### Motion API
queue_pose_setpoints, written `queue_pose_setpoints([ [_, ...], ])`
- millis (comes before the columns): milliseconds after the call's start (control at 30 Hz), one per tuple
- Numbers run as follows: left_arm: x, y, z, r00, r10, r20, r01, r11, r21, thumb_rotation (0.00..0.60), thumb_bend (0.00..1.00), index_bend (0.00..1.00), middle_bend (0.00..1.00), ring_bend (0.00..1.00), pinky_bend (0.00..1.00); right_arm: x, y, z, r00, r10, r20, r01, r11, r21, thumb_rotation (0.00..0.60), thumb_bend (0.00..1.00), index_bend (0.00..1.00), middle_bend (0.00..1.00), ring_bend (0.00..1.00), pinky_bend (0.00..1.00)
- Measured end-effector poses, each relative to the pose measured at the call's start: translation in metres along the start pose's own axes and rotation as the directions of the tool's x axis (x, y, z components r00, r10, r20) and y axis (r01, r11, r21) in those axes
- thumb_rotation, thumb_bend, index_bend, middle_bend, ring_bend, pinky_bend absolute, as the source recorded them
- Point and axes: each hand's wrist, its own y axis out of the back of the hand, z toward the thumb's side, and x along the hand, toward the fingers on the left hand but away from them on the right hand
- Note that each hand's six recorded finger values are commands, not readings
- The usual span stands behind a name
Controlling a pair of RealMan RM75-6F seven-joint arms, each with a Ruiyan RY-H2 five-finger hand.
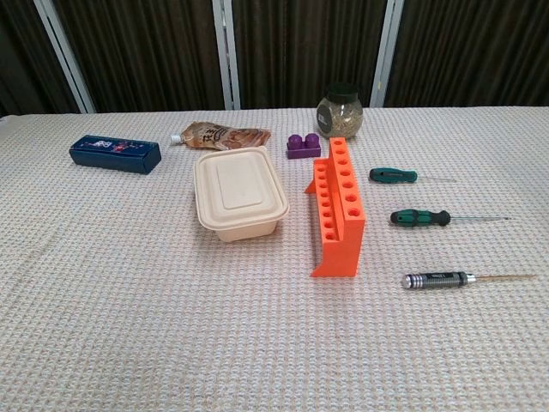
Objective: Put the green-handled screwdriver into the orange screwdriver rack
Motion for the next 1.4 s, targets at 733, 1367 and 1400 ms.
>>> queue_pose_setpoints([
  [733,0.001,-0.004,-0.001,1.000,-0.018,0.005,0.018,1.000,0.007,0.600,0.16,0.09,0.00,0.00,0.00,0.000,-0.007,0.005,0.999,0.031,-0.035,-0.032,0.999,-0.033,0.600,0.13,0.22,0.07,0.00,0.00],
  [1367,0.023,0.008,0.011,0.997,0.013,0.073,-0.016,0.999,0.030,0.600,0.16,0.12,0.00,0.00,0.00,-0.057,-0.035,0.076,0.959,0.165,-0.229,-0.182,0.982,-0.055,0.600,0.14,0.28,0.07,0.00,0.00],
  [1400,0.024,0.008,0.012,0.997,0.015,0.075,-0.017,0.999,0.031,0.600,0.17,0.12,0.00,0.00,0.00,-0.062,-0.038,0.083,0.955,0.176,-0.240,-0.195,0.979,-0.056,0.600,0.14,0.28,0.07,0.00,0.00],
])
